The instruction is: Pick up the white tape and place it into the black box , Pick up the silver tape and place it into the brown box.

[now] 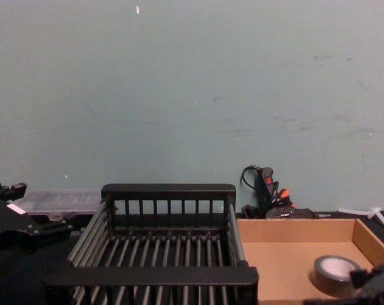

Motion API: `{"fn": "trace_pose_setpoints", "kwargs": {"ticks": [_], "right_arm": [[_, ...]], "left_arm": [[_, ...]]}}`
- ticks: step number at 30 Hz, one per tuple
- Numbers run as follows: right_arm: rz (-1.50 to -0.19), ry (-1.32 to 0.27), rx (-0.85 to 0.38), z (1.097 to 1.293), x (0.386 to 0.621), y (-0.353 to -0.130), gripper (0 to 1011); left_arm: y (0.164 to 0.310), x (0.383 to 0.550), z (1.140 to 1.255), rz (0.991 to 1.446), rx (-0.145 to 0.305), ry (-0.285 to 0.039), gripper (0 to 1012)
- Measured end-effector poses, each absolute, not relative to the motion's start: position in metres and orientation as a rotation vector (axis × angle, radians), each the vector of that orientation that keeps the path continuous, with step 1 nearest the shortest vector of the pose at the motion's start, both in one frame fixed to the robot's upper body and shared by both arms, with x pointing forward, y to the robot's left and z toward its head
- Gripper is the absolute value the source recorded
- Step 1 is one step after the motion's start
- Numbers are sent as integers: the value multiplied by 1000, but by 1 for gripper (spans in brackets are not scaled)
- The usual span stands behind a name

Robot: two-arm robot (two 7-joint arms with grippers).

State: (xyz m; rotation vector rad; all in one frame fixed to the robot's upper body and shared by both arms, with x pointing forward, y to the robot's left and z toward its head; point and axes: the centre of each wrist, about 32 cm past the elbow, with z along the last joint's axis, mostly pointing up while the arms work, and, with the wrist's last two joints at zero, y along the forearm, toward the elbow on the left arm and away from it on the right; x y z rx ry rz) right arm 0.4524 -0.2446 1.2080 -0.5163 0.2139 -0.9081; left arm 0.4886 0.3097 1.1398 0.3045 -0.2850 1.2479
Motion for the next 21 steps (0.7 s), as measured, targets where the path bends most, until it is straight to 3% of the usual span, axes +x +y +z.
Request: {"fn": "trace_pose_setpoints", "kwargs": {"ticks": [21], "right_arm": [[-796, 242, -563, 1192, 453, -206, 1002]], "left_arm": [[310, 489, 1140, 1248, 304, -285, 1001]]}}
